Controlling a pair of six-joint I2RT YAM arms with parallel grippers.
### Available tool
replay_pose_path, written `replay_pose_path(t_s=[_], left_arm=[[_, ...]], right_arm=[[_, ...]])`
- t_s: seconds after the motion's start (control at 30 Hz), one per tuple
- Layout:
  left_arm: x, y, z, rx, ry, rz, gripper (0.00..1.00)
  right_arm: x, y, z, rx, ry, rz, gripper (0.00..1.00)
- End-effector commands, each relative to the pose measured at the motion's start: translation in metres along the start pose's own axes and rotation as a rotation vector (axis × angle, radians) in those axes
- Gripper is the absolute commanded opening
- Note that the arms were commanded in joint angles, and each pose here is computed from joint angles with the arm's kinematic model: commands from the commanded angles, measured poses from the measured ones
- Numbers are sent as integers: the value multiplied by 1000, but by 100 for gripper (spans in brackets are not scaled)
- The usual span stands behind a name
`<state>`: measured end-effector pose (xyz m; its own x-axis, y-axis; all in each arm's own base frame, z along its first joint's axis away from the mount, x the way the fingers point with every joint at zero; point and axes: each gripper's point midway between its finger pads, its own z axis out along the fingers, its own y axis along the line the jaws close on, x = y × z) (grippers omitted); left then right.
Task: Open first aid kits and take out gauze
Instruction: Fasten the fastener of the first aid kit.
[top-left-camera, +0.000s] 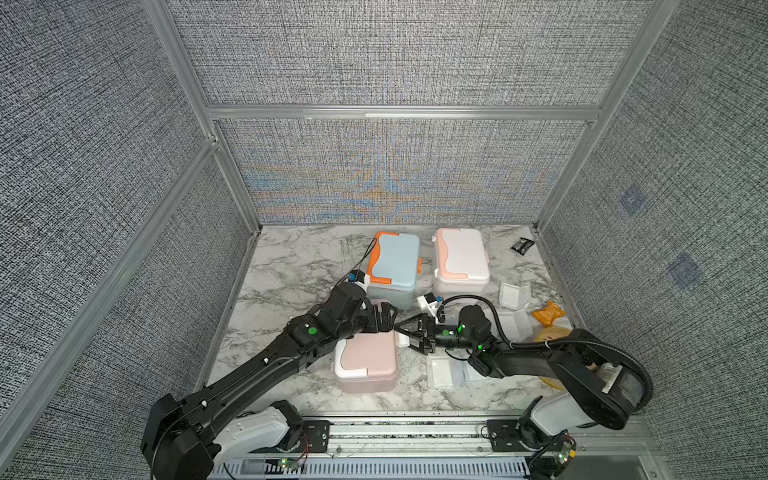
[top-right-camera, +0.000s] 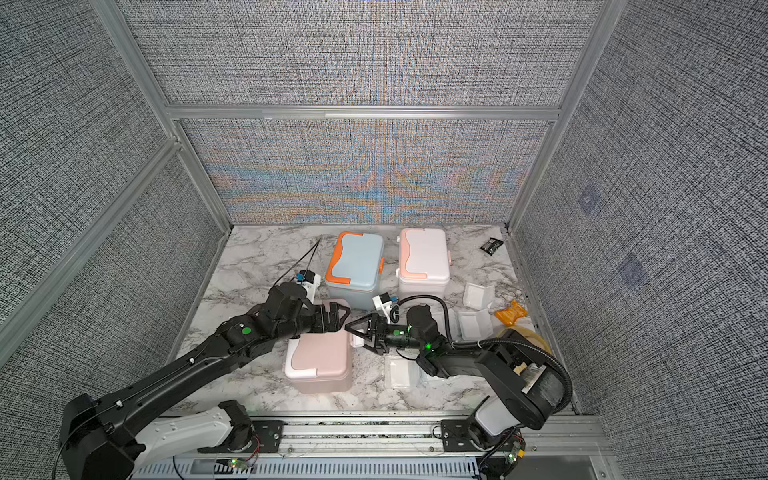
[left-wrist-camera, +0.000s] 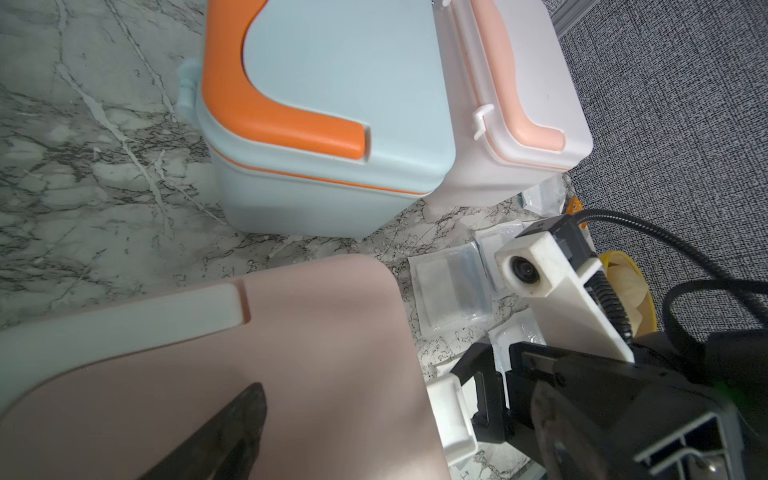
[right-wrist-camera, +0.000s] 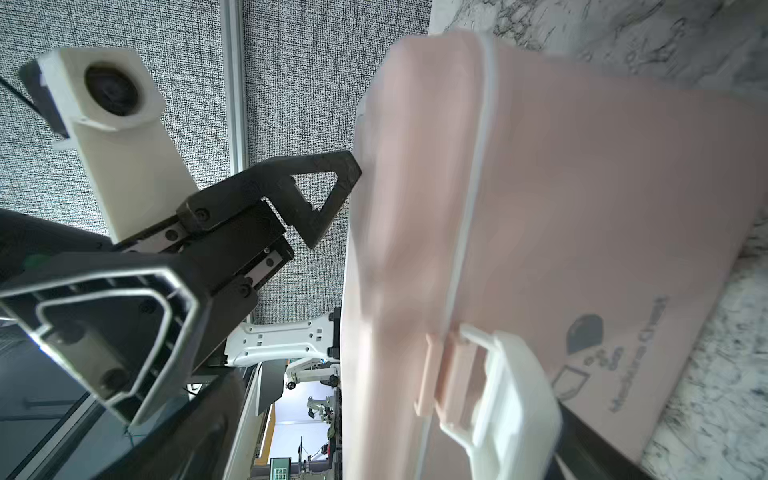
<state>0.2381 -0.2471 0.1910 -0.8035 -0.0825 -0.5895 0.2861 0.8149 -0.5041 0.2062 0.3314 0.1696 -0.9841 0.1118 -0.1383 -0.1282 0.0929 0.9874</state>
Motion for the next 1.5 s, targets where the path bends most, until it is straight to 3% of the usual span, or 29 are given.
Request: replay_pose_path(t_s=[0.0, 0.87, 1.1, 1.2, 1.47], left_arm=[[20, 12, 2, -44, 78, -9, 100], [19, 13, 2, -46, 75, -8, 100], [20, 14, 1, -48, 73, -7, 99], [19, 14, 1, -49, 71, -7, 100], [21, 15, 3, -53, 74, -9, 100]], right_arm=[[-1, 17, -3, -56, 2, -44, 99], [2, 3, -9, 46, 1, -41, 98], [0, -12, -13, 105, -8, -28, 83], [-1, -17, -11, 117, -4, -21, 69], [-3, -26, -4, 117, 10, 0, 65]])
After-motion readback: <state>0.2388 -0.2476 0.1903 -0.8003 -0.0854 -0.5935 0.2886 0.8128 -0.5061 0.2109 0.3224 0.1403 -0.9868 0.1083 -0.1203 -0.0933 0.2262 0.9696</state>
